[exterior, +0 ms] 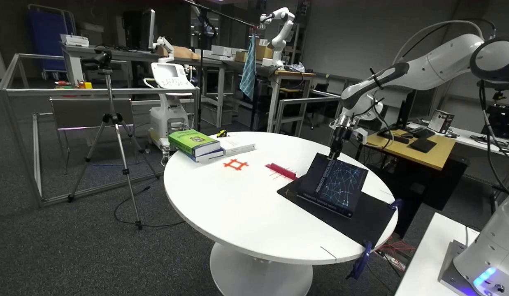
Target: Flip open the cover of the book
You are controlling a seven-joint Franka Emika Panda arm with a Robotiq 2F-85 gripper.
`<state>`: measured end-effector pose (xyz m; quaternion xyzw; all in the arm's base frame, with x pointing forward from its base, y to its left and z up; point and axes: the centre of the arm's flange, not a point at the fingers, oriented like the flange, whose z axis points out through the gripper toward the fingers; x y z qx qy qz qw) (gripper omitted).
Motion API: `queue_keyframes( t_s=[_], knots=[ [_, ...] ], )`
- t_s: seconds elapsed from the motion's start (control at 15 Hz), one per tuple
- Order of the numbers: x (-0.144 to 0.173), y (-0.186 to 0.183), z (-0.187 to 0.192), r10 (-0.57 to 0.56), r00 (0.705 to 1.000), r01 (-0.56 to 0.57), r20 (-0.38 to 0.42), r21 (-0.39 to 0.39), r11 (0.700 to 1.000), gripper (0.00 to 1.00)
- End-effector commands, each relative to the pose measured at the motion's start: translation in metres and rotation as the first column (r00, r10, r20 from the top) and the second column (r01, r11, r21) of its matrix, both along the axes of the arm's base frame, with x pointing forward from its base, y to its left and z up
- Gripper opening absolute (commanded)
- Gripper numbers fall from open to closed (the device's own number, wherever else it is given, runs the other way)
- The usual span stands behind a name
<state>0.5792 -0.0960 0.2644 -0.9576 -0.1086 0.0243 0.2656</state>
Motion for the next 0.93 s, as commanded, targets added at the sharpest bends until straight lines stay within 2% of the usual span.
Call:
queue_keyframes(
  t_s=[0.0,0.47,0.87],
  knots=[
    [-0.030,0.011,0.019,0.035,0.999,-0.035,0.014,0.004,0.999,1.00],
    [-0.063,0.035,0.034,0.016,0.996,-0.020,0.086,0.045,0.999,1.00],
    [-0.083,0.061,0.046,0.073,0.987,-0.071,0.144,-0.015,0.997,1.00]
  ],
)
